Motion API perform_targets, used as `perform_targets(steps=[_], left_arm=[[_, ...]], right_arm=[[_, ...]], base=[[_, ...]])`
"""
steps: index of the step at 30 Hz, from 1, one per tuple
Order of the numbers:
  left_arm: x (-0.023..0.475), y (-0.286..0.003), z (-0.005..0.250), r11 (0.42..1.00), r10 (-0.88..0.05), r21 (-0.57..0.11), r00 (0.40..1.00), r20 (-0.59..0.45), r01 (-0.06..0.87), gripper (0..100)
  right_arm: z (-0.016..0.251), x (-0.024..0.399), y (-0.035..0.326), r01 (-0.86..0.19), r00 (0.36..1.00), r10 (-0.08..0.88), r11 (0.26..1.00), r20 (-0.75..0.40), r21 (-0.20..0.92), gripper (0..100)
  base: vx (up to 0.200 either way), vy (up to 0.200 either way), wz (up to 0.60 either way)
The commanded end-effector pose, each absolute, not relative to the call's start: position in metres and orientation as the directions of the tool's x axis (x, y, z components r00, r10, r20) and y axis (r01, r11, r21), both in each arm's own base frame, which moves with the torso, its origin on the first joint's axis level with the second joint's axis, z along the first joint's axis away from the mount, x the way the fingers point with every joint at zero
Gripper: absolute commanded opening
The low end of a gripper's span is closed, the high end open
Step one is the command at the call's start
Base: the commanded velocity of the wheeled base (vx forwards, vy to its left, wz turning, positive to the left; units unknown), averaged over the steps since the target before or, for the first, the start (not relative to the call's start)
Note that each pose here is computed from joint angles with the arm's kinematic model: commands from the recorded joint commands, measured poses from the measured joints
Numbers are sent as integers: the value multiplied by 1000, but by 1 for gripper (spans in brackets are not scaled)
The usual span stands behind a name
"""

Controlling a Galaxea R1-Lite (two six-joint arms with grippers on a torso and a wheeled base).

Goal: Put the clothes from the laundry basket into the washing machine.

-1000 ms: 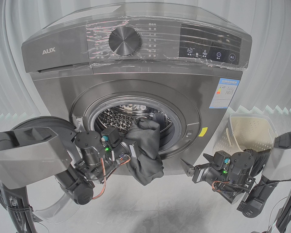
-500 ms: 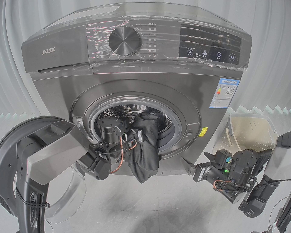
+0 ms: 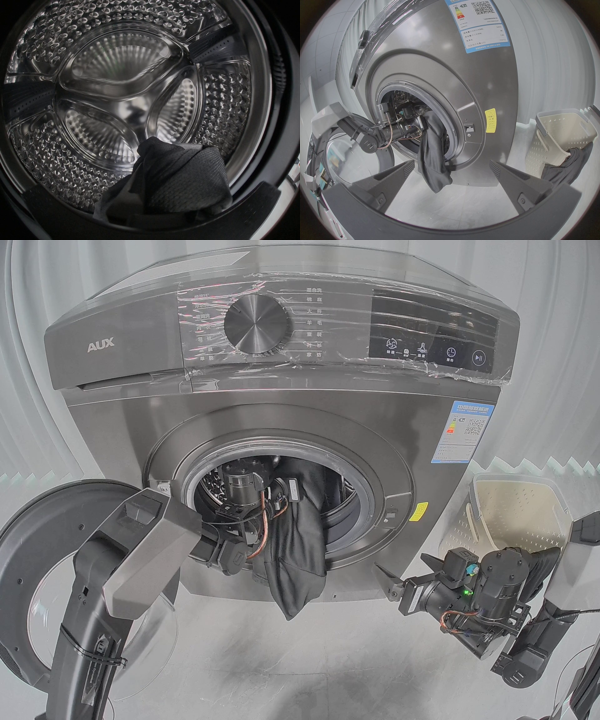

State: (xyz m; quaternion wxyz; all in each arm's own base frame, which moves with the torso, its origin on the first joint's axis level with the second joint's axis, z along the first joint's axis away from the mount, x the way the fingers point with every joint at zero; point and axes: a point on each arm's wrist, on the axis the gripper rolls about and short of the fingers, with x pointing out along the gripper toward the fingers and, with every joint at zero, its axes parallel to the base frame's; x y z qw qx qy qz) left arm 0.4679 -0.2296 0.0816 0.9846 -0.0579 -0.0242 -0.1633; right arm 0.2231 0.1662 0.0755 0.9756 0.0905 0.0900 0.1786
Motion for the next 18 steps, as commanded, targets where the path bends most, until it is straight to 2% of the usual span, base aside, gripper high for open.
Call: perform_targets(steps=[1,8,15,16,18], left_arm=[[493,-231,58,957,-263,-112,963,65,269,0],[509,-228,64,965,-208,-132,969,131,225,0],[510,-222,65,967,-195,-143,974,117,211,0],[510,-223,65,966,-198,-144,973,115,214,100],[509,-224,66,965,-200,-147,973,117,216,100]], right_arm=[[74,223,166,-331,919,364,921,-150,207,100],[73,223,166,-331,919,364,921,-151,205,100],[73,223,166,-331,919,364,921,-153,204,100],[72,223,166,-331,919,364,921,-154,204,100],[72,223,167,-332,918,365,921,-155,203,100]], base=[[0,0,0],[0,0,0],[0,0,0],[0,0,0],[0,0,0]])
